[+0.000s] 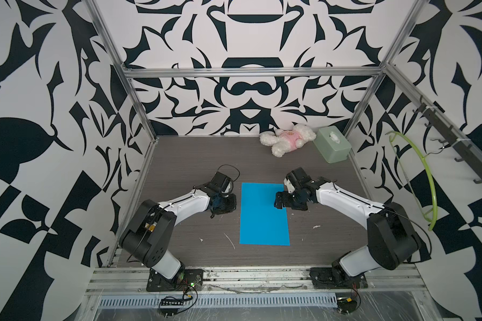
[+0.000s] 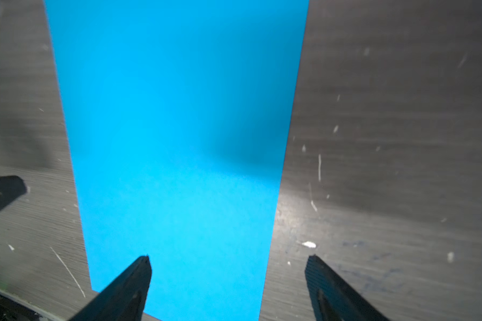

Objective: Fold the rectangular paper in half along the long edge
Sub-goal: Pick up the paper from the center of the board.

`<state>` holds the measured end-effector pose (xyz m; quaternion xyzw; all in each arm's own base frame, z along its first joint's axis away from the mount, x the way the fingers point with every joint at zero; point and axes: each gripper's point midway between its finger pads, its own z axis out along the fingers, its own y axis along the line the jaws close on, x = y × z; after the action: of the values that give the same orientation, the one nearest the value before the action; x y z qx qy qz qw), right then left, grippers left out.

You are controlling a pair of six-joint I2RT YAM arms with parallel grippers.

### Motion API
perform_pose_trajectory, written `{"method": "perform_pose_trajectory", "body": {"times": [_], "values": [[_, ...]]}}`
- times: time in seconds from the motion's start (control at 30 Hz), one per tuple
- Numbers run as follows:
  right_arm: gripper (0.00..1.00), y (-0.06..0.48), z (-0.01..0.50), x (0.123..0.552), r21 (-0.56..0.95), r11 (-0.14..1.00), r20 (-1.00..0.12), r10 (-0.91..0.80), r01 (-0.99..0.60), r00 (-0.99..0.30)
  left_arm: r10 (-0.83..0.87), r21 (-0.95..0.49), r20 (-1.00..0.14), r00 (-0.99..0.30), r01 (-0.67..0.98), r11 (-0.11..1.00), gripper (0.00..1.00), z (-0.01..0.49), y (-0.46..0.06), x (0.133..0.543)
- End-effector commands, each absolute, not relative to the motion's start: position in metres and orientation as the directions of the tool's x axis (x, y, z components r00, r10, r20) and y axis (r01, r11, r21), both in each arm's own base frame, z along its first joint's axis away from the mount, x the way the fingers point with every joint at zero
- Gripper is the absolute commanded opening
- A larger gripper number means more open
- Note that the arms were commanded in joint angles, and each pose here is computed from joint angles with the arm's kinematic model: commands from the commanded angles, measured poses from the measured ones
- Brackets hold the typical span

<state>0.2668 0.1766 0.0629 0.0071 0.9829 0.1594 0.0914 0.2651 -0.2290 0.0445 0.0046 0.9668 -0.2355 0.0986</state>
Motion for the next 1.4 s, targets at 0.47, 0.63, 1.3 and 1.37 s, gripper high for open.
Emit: {"method": "perform_pose_trajectory", "body": {"times": [0.47,0.63,1.3,1.37], "values": [[0.90,0.186,0.035,0.244,0.452,0.889,-0.128,0.150,0.077,-0.980,0.021,-0.421,-0.115,-0.993,0.068,0.904,0.00,0.024,-0.234,0.244],[0.90,0.186,0.030,0.245,0.480,0.872,-0.135,0.174,0.089,-0.975,0.025,-0.413,-0.109,-0.994,0.069,0.908,0.00,0.022,-0.233,0.244],[0.90,0.184,0.025,0.253,0.515,0.852,-0.131,0.186,0.093,-0.974,0.023,-0.451,-0.105,-0.994,0.068,0.890,0.00,0.008,-0.244,0.247],[0.90,0.183,0.025,0.254,0.517,0.851,-0.131,0.186,0.094,-0.974,0.026,-0.451,-0.098,-0.995,0.067,0.890,0.00,0.005,-0.245,0.246]]}}
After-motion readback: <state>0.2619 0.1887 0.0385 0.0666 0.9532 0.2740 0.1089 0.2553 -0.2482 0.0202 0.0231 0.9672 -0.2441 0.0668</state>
